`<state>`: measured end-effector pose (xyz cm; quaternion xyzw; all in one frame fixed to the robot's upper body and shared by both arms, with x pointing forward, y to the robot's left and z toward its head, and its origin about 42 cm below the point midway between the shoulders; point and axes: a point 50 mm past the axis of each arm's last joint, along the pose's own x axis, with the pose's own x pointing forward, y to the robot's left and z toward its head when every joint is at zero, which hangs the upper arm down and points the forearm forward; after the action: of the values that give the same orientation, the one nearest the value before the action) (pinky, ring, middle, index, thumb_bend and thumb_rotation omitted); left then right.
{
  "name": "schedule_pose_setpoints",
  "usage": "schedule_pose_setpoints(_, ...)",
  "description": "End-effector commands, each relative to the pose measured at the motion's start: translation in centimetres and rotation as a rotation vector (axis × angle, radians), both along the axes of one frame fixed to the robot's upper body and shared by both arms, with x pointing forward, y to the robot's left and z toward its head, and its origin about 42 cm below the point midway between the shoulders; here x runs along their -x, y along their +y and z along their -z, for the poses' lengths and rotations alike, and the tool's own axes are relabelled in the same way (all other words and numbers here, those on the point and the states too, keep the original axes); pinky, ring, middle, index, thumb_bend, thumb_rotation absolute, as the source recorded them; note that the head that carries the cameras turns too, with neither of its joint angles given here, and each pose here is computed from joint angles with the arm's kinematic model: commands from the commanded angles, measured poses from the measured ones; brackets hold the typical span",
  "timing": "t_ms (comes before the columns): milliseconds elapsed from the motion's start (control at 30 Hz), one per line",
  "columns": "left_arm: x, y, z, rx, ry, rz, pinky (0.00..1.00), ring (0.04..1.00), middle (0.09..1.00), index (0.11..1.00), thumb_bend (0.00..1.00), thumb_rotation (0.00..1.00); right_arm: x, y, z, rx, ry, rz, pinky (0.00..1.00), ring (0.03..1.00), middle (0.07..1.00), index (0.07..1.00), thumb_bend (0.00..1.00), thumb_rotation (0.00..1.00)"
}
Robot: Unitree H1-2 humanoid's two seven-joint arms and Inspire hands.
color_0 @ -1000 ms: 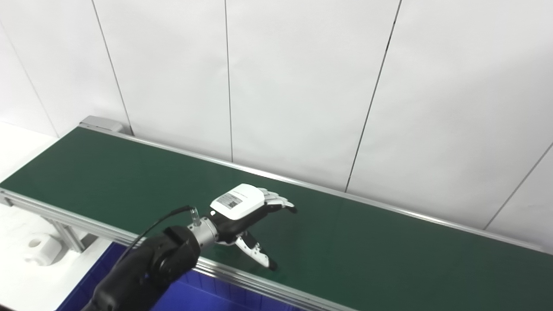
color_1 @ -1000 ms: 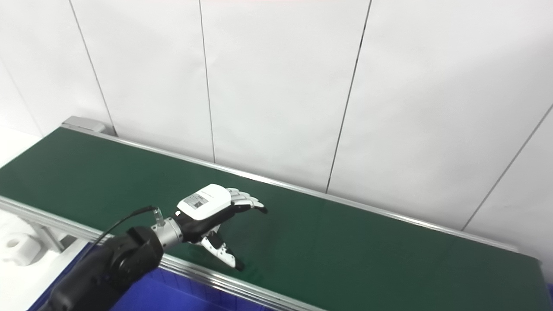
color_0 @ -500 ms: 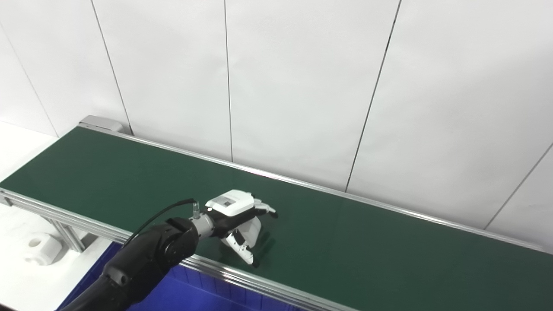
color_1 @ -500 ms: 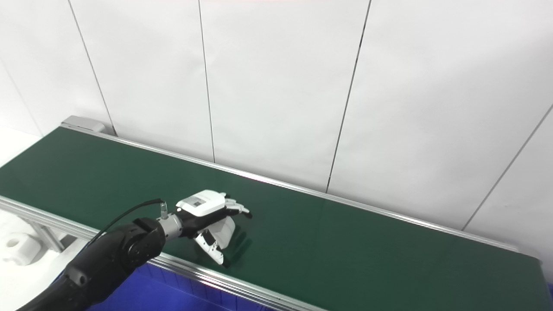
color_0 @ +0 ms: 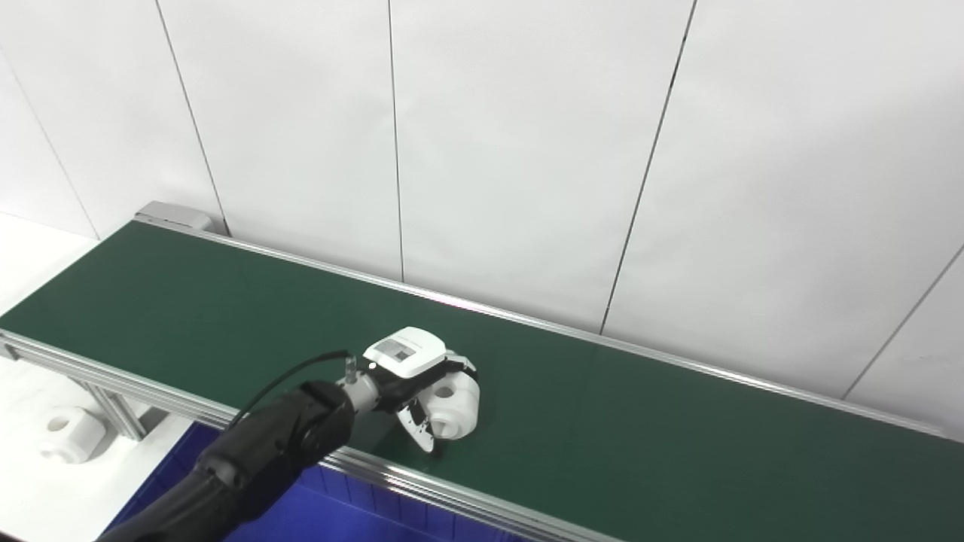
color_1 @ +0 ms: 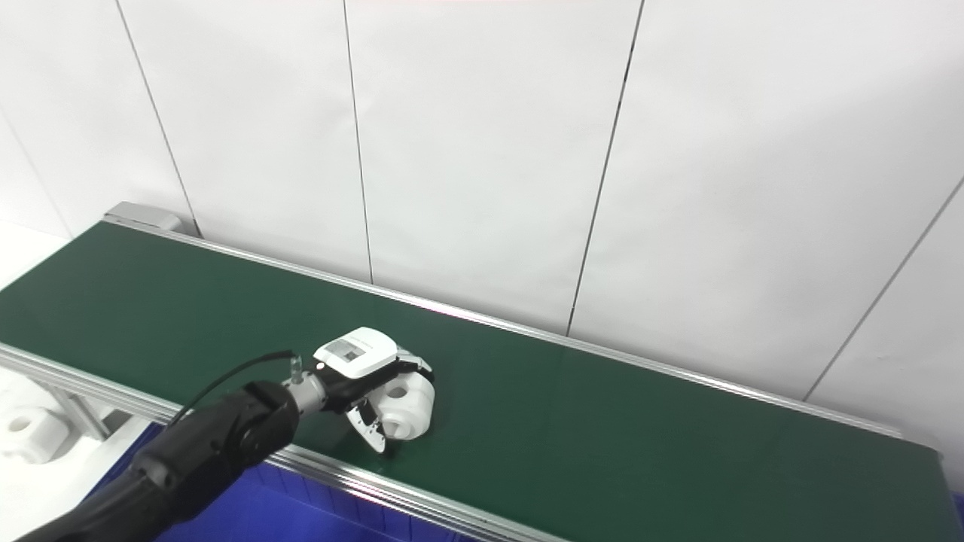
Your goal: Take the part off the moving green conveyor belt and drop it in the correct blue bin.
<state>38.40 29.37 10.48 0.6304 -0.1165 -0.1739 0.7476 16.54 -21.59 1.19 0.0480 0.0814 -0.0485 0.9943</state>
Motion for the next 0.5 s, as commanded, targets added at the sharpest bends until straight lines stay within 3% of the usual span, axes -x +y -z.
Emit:
schedule_pose_setpoints(0,-0.9,-0.1,-1.4,0.033,-0.106,-0.001,0.51,0.532,0.556,0.589,0.69,0.02,-0.9,0.5,-1.5,-0.006,-0.076,-0.018,1.00,0.985,0.977,0.982,0.77,1.00)
schedule_pose_setpoints(67,-0.9,-0.6,-1.4,0.056,-0.104,0.010,0.48,0.477,0.492,0.526,0.55,0.00,-0.8,0.6,-1.6,-0.003,-0.075,-0.021,1.00,0.983,0.977,0.983,0.77,1.00)
schedule_pose_setpoints(100,-0.9,-0.7,-1.4,0.059,-0.103,0.013,0.49,0.476,0.488,0.512,0.54,0.00,-0.8,0.6,-1.6,-0.003,-0.075,-0.022,1.00,0.983,0.976,0.983,0.77,1.00)
schedule_pose_setpoints(467,0.0,-1.4,-3.0,0.112,-0.071,0.059,0.45,0.463,0.476,0.505,0.52,0.00,-0.8,0.7,-1.8,-0.015,-0.079,-0.019,1.00,0.975,0.972,0.978,0.76,1.00)
